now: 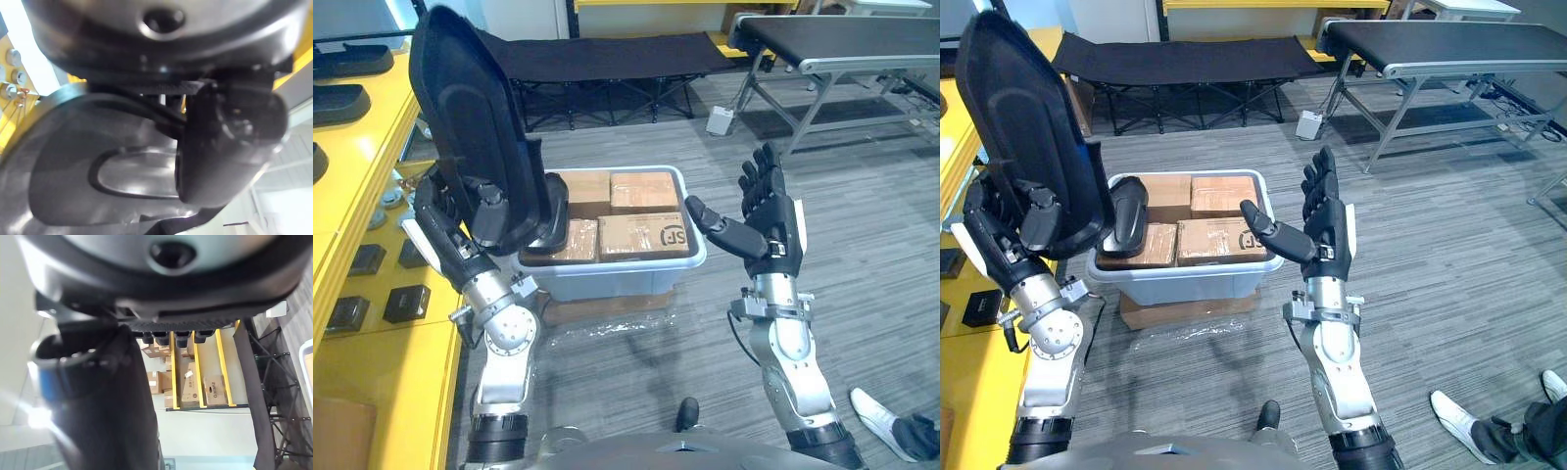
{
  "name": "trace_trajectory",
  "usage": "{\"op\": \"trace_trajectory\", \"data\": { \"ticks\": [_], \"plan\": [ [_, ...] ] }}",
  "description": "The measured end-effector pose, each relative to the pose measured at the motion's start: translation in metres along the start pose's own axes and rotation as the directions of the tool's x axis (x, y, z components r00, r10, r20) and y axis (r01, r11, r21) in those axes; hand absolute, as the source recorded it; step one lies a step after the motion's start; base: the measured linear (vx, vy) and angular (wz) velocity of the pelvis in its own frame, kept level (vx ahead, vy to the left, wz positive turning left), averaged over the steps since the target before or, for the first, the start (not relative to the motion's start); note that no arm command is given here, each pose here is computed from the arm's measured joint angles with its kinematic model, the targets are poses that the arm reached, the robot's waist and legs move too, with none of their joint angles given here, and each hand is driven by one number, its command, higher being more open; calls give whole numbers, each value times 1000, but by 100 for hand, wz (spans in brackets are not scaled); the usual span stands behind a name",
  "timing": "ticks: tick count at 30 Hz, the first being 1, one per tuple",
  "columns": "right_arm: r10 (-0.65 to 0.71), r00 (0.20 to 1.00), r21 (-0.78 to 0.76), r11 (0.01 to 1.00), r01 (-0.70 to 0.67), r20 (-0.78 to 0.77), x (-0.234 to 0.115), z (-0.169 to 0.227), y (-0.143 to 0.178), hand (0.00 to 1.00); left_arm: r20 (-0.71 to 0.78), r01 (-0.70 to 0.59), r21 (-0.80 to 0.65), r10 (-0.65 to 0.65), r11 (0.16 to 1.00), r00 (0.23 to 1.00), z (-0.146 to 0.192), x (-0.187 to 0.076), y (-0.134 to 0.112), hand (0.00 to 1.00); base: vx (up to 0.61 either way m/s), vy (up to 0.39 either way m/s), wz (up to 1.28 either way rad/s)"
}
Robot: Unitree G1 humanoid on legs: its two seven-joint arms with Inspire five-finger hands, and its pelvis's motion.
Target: Walk over and take three plastic housings, then place them on the shelf
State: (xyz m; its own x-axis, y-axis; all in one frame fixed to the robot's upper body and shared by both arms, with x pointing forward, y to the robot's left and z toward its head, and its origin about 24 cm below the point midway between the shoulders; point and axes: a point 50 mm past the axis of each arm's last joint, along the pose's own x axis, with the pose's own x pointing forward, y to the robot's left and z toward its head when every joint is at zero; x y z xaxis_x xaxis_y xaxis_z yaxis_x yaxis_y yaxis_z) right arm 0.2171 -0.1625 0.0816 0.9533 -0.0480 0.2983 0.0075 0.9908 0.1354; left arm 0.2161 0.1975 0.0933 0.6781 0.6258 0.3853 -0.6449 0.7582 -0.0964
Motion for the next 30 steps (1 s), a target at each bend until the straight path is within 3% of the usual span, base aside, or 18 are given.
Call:
{"op": "trace_trajectory", "data": {
  "ticks": [6, 11, 15, 18, 23, 30],
  "plan": [
    [-56, 992, -28, 998, 53, -115, -25, -17, -17, 100, -50, 65, -83, -69, 994, 996, -1, -11, 7, 0, 33, 22, -10],
    [-164, 969, -70, 986, 154, -185, -33, -33, -43, 100, -166, 34, -235, -74, 972, 983, -11, -18, 23, 0, 6, 6, -1],
    [-180, 954, -45, 984, 175, -239, -37, -45, -45, 100, -186, 4, -291, -61, 957, 981, -9, -19, 37, 0, -8, -1, 38],
    [-140, 948, -42, 990, 134, -286, -37, -57, -35, 100, -151, -7, -310, -42, 951, 988, -2, -15, 47, 0, 2, 3, 67],
    [43, 962, -64, 996, -63, -268, -15, -62, 7, 100, -59, -105, -290, 92, 951, 994, 11, -11, 85, 0, -2, 16, 80],
    [154, 973, -79, 982, -169, -171, 15, -48, 32, 100, -88, -278, -221, 265, 935, 960, 12, -30, 144, 0, -1, 37, 29]
  ]
}}
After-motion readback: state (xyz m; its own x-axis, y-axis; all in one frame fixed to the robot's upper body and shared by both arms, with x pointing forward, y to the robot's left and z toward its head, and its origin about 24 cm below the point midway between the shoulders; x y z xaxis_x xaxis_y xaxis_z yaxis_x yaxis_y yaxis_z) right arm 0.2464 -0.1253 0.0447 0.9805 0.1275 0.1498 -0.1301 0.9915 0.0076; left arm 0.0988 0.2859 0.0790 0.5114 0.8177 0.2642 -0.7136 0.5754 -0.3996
